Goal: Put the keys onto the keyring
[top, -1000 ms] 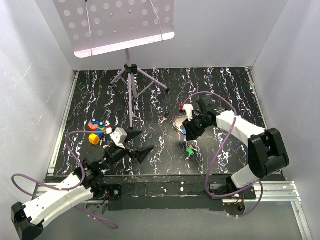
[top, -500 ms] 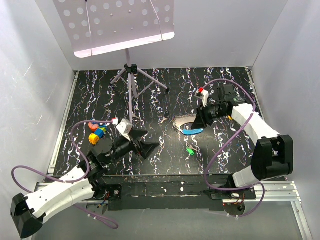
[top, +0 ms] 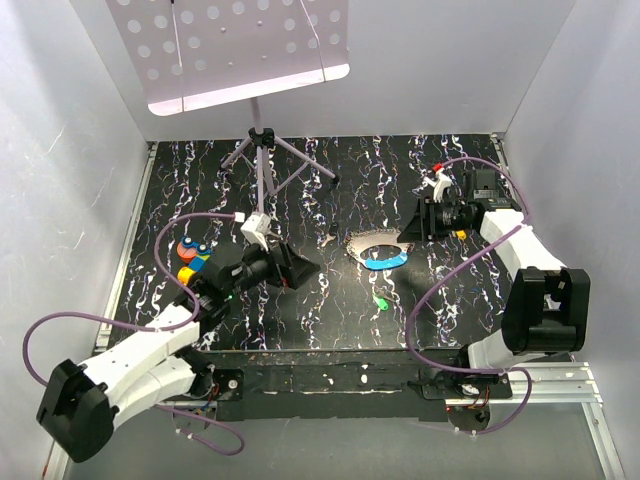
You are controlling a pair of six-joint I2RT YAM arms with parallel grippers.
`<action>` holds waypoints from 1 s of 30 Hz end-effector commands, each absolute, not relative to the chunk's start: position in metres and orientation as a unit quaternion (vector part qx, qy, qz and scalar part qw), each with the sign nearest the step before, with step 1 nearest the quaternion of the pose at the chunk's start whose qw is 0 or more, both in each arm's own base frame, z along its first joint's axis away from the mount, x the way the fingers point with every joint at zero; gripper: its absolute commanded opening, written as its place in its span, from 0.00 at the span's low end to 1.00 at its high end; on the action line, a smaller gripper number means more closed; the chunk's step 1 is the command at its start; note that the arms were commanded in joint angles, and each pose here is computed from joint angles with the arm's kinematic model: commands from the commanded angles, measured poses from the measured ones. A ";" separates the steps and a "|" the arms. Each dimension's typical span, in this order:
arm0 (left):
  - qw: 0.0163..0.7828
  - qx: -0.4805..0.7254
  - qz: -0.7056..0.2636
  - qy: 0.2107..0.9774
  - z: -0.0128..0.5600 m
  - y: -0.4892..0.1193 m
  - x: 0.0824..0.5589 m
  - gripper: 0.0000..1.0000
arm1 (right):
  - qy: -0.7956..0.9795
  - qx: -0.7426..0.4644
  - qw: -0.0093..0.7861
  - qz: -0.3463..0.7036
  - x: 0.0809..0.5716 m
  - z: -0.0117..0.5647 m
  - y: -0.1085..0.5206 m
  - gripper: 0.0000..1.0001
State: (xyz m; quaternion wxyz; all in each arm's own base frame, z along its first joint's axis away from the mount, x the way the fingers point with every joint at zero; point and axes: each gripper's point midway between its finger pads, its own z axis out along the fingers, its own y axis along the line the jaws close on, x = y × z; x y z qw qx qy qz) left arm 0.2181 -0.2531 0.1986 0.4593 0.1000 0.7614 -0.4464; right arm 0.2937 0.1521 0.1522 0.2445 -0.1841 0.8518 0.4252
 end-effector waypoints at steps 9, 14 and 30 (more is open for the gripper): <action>0.369 0.042 -0.447 0.814 0.172 -0.256 0.249 0.98 | 0.918 -0.065 0.201 0.335 0.354 0.121 0.099 0.51; 0.371 0.042 -0.415 0.829 0.161 -0.246 0.255 0.98 | 0.898 -0.102 0.171 0.393 0.347 0.119 0.109 0.49; 0.383 0.043 -0.392 0.835 0.149 -0.228 0.254 0.98 | 0.941 -0.044 0.129 0.310 0.377 0.063 0.082 0.41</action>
